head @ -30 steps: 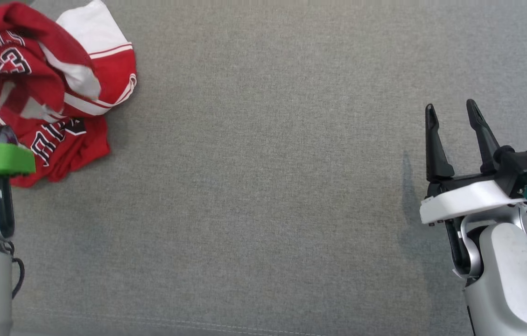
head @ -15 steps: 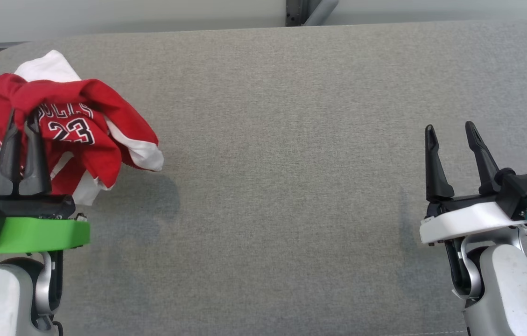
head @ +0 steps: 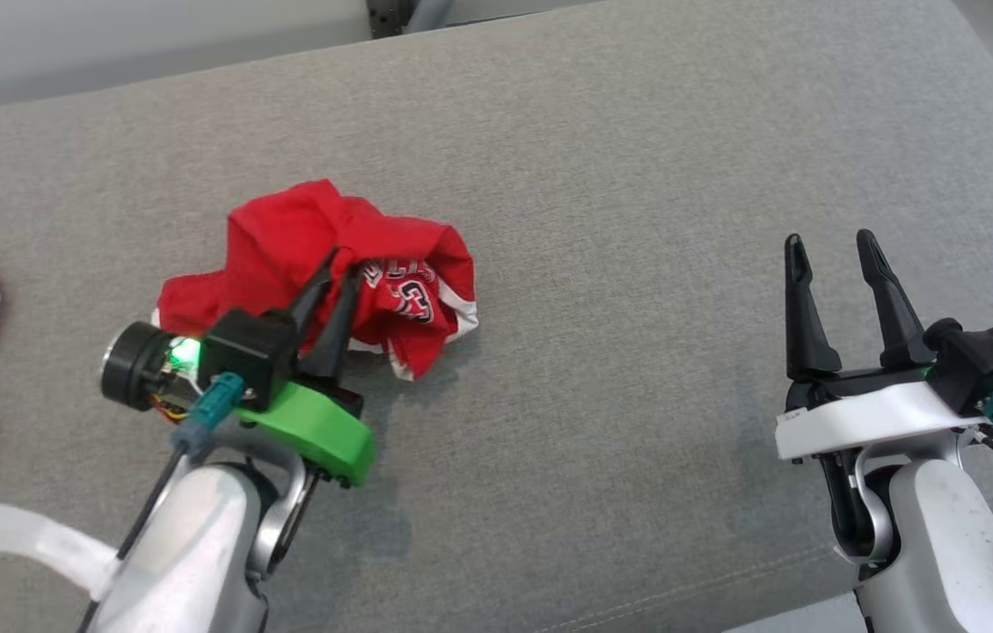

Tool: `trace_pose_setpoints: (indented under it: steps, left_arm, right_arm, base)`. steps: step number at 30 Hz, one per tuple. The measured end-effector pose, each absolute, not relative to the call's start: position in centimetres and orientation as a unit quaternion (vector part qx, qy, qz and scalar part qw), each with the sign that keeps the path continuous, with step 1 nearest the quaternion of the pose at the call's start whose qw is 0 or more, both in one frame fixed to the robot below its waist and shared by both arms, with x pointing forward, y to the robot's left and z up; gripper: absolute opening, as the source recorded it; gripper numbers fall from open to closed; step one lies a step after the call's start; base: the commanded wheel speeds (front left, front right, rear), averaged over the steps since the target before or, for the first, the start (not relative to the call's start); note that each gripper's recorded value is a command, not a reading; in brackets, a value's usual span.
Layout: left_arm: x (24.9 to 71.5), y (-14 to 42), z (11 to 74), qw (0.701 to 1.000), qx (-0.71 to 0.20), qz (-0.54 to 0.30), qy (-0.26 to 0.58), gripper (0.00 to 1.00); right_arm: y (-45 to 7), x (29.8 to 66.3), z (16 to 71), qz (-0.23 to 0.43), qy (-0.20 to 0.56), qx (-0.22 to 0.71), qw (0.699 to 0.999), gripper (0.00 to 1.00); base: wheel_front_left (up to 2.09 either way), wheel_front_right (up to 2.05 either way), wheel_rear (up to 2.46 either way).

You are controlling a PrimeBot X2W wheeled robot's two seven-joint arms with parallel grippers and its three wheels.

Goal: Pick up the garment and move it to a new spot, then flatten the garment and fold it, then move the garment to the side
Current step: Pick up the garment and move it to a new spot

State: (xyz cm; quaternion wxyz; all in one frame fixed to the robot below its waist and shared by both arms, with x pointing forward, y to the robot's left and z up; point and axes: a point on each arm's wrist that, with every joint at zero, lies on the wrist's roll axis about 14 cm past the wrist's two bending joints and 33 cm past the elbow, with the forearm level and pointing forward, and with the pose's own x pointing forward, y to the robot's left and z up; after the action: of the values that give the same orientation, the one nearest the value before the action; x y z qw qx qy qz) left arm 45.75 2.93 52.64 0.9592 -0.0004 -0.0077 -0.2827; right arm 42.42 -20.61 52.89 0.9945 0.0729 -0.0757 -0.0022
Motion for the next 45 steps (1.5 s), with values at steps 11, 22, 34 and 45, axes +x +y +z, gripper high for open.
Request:
trace_pose_setpoints:
  steps: [11,22,34,45]
  left_arm:
    - [44.9,-8.7,45.6,0.899,-0.014,-0.429,0.086,0.41]
    - [46.5,-8.8,47.0,0.909,-0.092,-0.405,0.03,1.0]
    - [48.5,4.8,50.7,0.971,-0.1,-0.212,-0.036,1.0]
    - [44.8,16.4,52.1,0.994,-0.06,-0.073,-0.054,1.0]
  right_arm:
    - [-25.5,40.3,50.8,-0.076,-0.05,0.071,0.993,1.0]
    - [-26.8,40.3,50.1,-0.095,-0.04,0.054,0.993,1.0]
    - [-21.7,42.6,51.0,-0.018,-0.054,0.048,0.997,1.0]
    - [-16.4,43.3,52.5,0.057,-0.062,0.047,0.995,1.0]
  base:
    - [0.0,0.0,0.0]
    - [0.0,0.0,0.0]
    - [0.0,0.0,0.0]
    - [0.0,0.0,0.0]
